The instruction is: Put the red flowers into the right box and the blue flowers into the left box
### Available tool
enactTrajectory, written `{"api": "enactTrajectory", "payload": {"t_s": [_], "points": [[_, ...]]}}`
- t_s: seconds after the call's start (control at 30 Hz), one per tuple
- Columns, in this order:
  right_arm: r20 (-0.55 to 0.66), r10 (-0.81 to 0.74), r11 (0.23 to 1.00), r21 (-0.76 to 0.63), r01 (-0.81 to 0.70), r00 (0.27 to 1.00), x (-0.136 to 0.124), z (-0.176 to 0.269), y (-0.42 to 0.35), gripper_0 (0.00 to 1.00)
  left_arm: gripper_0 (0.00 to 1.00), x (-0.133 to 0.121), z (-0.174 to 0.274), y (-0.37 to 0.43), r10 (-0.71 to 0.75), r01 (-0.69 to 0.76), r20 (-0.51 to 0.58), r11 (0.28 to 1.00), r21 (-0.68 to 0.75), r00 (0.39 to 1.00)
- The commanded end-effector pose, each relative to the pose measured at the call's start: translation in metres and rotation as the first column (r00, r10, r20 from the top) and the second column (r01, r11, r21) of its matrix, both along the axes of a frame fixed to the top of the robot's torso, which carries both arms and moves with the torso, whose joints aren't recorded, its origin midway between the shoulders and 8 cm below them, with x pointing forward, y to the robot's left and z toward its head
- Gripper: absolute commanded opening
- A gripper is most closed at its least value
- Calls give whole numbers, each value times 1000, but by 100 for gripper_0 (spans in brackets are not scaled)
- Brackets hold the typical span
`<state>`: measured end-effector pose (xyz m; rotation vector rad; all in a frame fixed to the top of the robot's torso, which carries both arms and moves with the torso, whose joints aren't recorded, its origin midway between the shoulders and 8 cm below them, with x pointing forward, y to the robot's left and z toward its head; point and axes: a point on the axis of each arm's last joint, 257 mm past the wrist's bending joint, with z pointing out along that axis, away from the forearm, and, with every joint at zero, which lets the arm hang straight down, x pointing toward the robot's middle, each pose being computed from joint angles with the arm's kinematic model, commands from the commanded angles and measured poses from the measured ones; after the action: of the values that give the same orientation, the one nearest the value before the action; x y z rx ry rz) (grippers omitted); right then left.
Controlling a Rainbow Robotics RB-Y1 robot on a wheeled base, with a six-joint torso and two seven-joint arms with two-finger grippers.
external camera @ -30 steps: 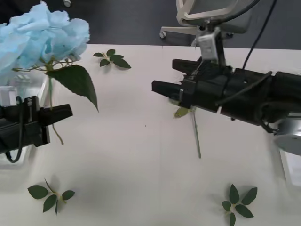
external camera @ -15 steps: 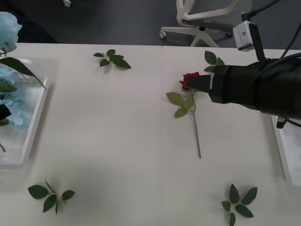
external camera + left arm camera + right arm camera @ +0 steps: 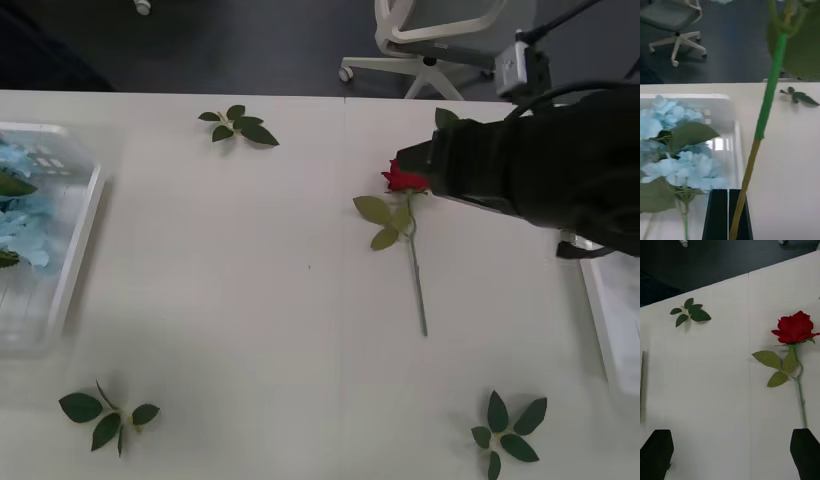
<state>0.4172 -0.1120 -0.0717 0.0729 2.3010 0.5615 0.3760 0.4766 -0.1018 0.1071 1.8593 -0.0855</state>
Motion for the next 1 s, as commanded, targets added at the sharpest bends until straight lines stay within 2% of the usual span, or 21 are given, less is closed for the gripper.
{"api": "enactTrajectory", "payload": {"t_s": [0.03, 0.23, 0.63, 1.0], "points": [[-12, -70, 997, -30, 69, 998, 29, -13, -3, 92, 0, 5, 12, 33, 123, -123, -3, 992, 35, 992], [-44, -142, 987, -80, 138, 989, 67, -37, -12, 92, 0, 10, 2, 74, 242, -235, -37, 963, 129, 970], [-41, -224, 961, -175, 213, 974, 124, -93, -33, 92, 0, 20, -42, 131, 394, -365, -136, 910, 196, 909], [-83, -170, 939, -317, 136, 982, 141, -152, -48, 92, 0, 38, -88, 141, 428, -383, -207, 896, 223, 880]]}}
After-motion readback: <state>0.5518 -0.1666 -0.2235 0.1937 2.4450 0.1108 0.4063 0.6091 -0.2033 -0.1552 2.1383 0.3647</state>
